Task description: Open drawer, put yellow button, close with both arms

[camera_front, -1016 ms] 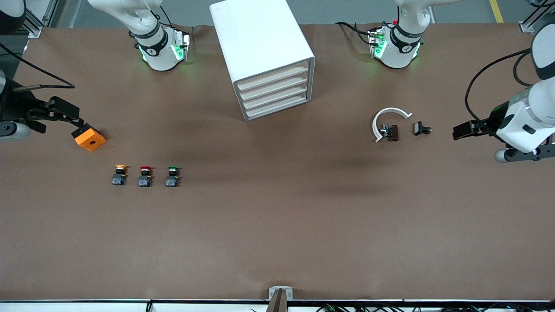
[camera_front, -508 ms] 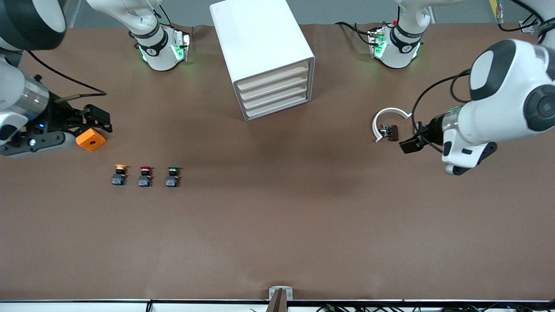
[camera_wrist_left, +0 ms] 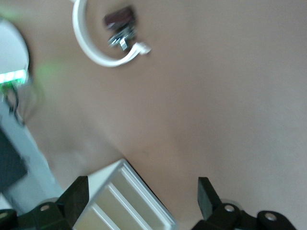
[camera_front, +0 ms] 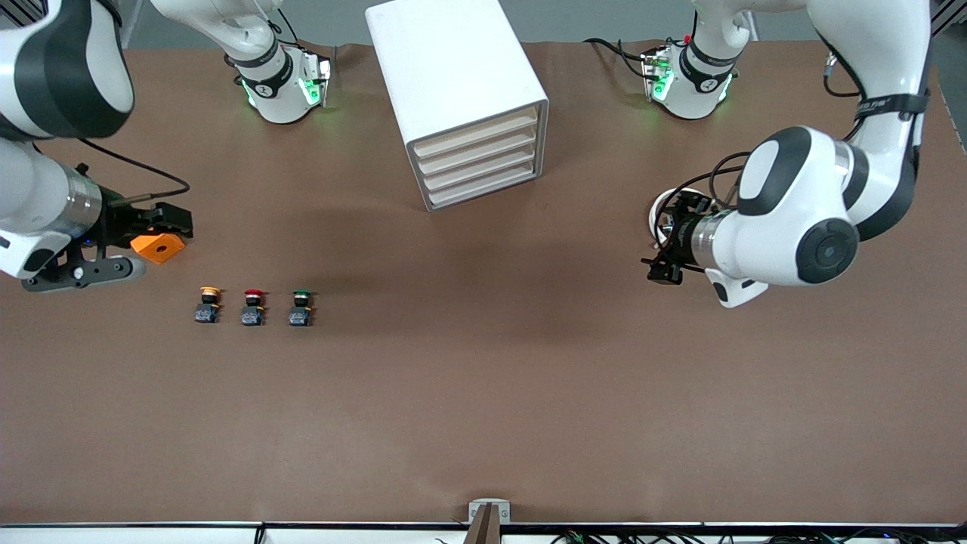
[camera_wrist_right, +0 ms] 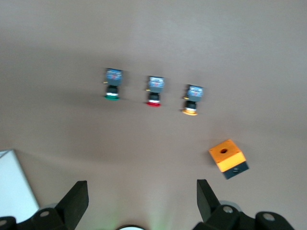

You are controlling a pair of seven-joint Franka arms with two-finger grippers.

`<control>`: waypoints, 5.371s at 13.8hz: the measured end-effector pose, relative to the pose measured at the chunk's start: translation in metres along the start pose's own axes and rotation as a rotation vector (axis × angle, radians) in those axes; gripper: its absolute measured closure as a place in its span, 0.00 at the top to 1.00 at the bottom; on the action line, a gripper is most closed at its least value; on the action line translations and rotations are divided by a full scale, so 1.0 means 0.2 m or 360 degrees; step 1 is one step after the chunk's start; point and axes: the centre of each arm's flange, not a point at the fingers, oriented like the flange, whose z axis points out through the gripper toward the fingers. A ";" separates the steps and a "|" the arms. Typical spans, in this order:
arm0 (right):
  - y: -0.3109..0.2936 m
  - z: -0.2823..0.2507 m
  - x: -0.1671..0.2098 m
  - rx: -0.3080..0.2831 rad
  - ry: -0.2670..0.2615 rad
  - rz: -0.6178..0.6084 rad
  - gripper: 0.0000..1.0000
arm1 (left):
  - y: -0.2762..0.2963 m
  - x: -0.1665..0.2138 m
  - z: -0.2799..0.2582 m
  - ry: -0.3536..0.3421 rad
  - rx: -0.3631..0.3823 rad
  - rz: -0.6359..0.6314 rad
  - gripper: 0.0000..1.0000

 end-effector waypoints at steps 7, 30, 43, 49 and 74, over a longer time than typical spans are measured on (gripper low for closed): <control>0.35 0.55 0.14 -0.0062 0.0130 0.0128 1.00 | 0.11 -0.06 0.22 -0.0357 0.0267 -0.0406 1.00; 0.47 1.76 0.21 -0.0009 0.0144 0.0156 0.43 | 0.04 -1.03 1.08 -0.0271 0.0940 -0.0866 0.56; 0.23 1.11 0.26 -0.0040 0.0044 0.0037 0.43 | -0.13 -1.23 1.26 -0.0157 0.1057 -0.0780 0.41; -0.17 0.66 0.03 -0.0083 -0.0048 0.0147 0.43 | -0.14 -1.26 1.27 -0.0162 0.1071 -0.0772 0.18; -2.23 0.17 -0.35 0.0178 0.0047 0.1561 0.43 | 0.35 -0.59 0.76 -0.0610 0.0798 -0.0898 0.37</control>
